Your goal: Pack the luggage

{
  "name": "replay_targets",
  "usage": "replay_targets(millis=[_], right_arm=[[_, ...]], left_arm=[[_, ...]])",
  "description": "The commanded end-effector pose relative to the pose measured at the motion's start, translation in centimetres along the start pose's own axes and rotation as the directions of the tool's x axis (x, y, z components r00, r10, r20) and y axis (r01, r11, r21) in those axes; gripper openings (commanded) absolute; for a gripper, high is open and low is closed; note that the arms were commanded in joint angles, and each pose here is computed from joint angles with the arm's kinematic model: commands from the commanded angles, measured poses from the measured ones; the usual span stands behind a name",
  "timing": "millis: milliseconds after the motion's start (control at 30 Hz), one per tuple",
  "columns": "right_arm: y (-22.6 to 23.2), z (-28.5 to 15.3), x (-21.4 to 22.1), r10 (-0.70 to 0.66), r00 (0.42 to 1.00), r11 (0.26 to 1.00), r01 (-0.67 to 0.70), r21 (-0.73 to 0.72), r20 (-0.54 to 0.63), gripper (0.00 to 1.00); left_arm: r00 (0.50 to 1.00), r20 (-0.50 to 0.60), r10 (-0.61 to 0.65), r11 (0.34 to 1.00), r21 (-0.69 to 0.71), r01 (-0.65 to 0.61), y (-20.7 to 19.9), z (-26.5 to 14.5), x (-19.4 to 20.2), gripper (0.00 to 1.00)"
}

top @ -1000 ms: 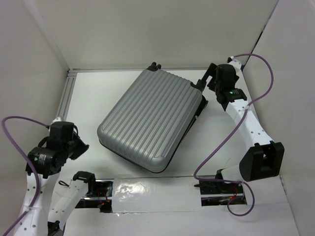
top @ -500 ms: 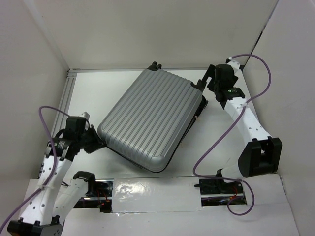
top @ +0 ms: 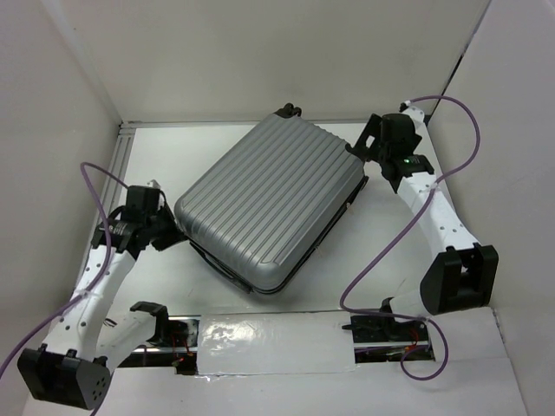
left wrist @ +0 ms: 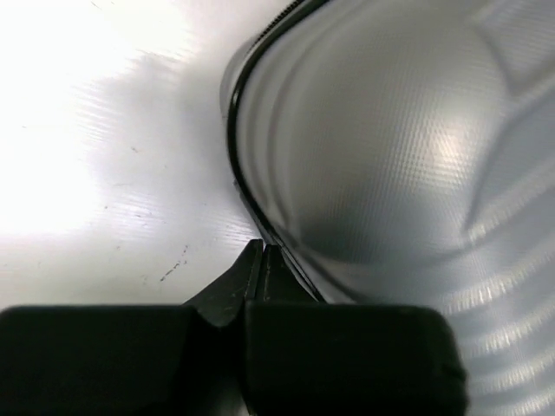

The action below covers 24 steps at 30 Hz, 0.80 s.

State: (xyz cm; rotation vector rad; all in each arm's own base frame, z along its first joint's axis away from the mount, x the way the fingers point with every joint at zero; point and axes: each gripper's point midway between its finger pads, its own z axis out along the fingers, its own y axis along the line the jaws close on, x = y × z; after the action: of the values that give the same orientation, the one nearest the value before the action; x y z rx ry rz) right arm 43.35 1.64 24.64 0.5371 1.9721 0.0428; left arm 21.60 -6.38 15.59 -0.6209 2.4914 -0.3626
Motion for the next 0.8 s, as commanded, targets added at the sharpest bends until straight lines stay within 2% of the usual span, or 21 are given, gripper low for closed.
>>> replay_targets(millis=[0,33,100,133,200,233,300,333,500,567,733,767], right_arm=[[-0.2,-1.8,-2.7,0.016,0.997,1.0,-0.016,-0.004,0.074,0.99],[-0.1,-1.8,-2.7,0.025,0.997,1.0,-0.025,-0.004,0.074,0.99],[-0.1,-1.9,-2.5,0.025,0.997,1.0,-0.024,-0.013,0.07,0.99],[-0.1,-1.8,-2.3,0.025,0.997,1.0,-0.024,-0.013,0.07,0.99],[-0.2,-2.0,-2.1,0.044,0.997,0.999,-0.044,-0.013,0.069,0.99],[-0.2,-2.3,-2.4,0.048,0.996,0.999,-0.046,-0.018,0.076,0.99],[-0.3,-2.5,-2.2,0.06,0.995,0.998,-0.058,-0.018,0.076,0.99],[-0.5,-2.2,-1.7,0.057,0.996,0.998,-0.056,-0.015,0.07,0.99],[-0.4,-3.0,-2.2,0.078,0.993,0.997,-0.075,-0.03,0.093,0.99],[-0.7,-2.9,-2.1,0.075,0.993,0.997,-0.074,-0.015,0.092,0.99],[-1.3,-2.7,-2.0,0.084,0.992,0.996,-0.085,0.005,0.092,0.99],[-1.1,-2.7,-1.9,0.084,0.993,0.996,-0.084,-0.006,0.086,0.99]], left_arm=[[0.994,0.106,-0.037,0.999,0.006,0.037,0.2,-2.2,-1.1,0.08],[0.993,0.11,-0.05,0.999,0.011,0.049,0.6,-2.7,-0.5,0.15],[0.992,0.057,-0.11,0.993,-0.032,0.112,2.0,-2.4,1.7,0.36],[0.992,0.056,-0.109,0.994,-0.013,0.11,1.7,-2.9,2.1,0.59],[0.987,0.029,-0.156,0.987,0.03,0.155,1.1,-3.1,3.1,0.69],[0.984,0.018,-0.18,0.984,0.018,0.18,1.5,-2.8,3.7,0.7],[0.975,-0.008,-0.221,0.975,-0.012,0.221,2.5,-2.1,5.1,0.8],[0.967,-0.015,-0.255,0.967,-0.007,0.255,2.4,-2.1,5.3,0.8],[0.962,-0.09,-0.256,0.965,0.037,0.26,1.1,0.3,6.4,0.76],[0.96,-0.125,-0.251,0.967,-0.001,0.253,1.6,1.6,7.2,0.74],[0.97,-0.136,-0.199,0.97,0.115,0.215,-1.3,2.6,6.9,0.73],[0.969,-0.142,-0.204,0.97,0.104,0.219,-1.2,2.9,7.2,0.73]])
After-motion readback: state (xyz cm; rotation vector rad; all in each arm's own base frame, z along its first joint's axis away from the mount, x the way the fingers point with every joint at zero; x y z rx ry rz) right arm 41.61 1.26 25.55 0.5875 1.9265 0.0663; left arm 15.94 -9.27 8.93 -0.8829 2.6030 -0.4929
